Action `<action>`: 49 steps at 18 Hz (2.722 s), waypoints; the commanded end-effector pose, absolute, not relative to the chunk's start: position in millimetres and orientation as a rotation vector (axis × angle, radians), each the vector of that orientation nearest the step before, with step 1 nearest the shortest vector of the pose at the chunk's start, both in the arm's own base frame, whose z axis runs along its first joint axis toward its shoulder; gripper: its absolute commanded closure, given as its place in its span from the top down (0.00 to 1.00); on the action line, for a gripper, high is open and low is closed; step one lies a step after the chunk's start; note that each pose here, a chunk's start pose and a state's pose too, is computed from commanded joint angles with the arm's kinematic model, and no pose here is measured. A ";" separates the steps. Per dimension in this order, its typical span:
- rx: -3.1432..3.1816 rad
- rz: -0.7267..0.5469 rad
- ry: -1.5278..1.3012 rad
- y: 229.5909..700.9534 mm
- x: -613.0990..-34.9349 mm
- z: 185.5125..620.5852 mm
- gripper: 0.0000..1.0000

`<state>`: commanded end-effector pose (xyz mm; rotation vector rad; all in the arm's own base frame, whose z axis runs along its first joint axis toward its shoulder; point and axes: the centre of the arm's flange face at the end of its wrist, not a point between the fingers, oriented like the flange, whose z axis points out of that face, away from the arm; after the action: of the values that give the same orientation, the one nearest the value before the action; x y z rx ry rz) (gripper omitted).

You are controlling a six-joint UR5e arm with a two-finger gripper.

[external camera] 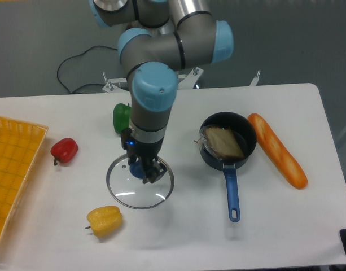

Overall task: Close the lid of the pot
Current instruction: 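Lift the glass lid by its blue knob with the gripper, then carry the held glass lid over toward the blue saucepan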

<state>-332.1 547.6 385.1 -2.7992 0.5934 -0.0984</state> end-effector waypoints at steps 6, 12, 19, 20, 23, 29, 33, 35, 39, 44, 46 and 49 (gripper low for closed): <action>-2.764 -0.128 0.581 540.3 -343.0 384.8 0.41; -2.767 -0.169 0.614 527.8 -353.7 376.2 0.41; -2.766 -0.186 0.612 520.9 -360.6 375.4 0.41; -2.758 -0.196 0.594 518.1 -365.5 377.3 0.41; -2.729 -0.214 0.568 512.4 -374.1 380.2 0.41; -2.728 -0.252 0.587 499.5 -379.3 384.6 0.41; -2.725 -0.265 0.592 493.9 -378.9 389.8 0.41; -2.721 -0.266 0.587 490.4 -376.6 397.4 0.41; -2.717 -0.283 0.569 485.1 -376.8 402.2 0.41; -2.705 -0.295 0.584 480.4 -378.1 404.4 0.41; -2.702 -0.316 0.600 472.1 -384.7 402.0 0.41; -2.683 -0.334 0.636 462.0 -392.3 400.6 0.41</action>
<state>-392.3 462.0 400.6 -2.6826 0.6364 -0.3344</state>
